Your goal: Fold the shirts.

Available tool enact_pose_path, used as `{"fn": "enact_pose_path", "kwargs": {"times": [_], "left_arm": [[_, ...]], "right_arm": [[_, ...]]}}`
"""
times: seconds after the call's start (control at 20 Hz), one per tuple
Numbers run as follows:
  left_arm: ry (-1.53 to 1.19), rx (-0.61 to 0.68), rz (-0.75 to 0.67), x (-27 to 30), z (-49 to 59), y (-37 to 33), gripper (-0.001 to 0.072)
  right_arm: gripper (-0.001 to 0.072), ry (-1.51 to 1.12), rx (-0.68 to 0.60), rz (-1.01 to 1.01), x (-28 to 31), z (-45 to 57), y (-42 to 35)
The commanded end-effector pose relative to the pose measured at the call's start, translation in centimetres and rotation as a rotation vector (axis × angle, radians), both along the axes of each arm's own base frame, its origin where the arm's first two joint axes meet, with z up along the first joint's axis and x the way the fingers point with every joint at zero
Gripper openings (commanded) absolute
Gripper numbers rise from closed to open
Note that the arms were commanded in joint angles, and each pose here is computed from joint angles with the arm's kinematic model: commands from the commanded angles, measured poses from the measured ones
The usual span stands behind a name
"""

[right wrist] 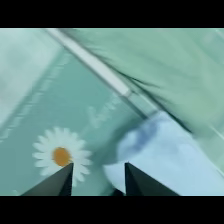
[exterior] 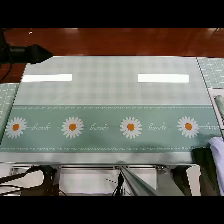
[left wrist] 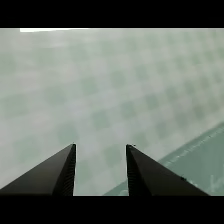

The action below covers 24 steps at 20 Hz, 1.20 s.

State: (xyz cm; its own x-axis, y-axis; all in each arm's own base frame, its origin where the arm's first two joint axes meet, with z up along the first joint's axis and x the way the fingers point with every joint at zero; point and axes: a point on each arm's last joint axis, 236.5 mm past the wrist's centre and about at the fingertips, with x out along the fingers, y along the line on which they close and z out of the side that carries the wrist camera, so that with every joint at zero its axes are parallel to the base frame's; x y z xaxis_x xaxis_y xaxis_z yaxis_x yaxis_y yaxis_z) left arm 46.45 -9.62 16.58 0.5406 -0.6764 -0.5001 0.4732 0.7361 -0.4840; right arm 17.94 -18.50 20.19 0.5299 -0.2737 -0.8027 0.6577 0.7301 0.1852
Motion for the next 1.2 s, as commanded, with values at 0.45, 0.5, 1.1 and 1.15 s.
{"fn": "enact_pose_path", "kwargs": {"times": [0.45,0.5,1.1,1.15], "left_arm": [[0.082,0.672,0.017,-5.5,-2.1,-5.5,0.0720],[0.087,0.667,0.025,-5.6,-2.1,-6.0,0.0720],[0.330,0.765,0.022,-7.3,-8.4,-5.7,0.0720],[0.330,0.765,0.022,-7.3,-8.4,-5.7,0.0720]], "right_arm": [[0.0561,0.215,-0.191,0.753,13.3,-5.3,13.2],[0.0590,0.240,-0.177,0.799,14.4,-6.6,14.8],[0.0594,0.334,-0.116,0.862,17.9,-12.0,18.5],[0.0594,0.333,-0.115,0.862,17.9,-12.0,18.5]]}}
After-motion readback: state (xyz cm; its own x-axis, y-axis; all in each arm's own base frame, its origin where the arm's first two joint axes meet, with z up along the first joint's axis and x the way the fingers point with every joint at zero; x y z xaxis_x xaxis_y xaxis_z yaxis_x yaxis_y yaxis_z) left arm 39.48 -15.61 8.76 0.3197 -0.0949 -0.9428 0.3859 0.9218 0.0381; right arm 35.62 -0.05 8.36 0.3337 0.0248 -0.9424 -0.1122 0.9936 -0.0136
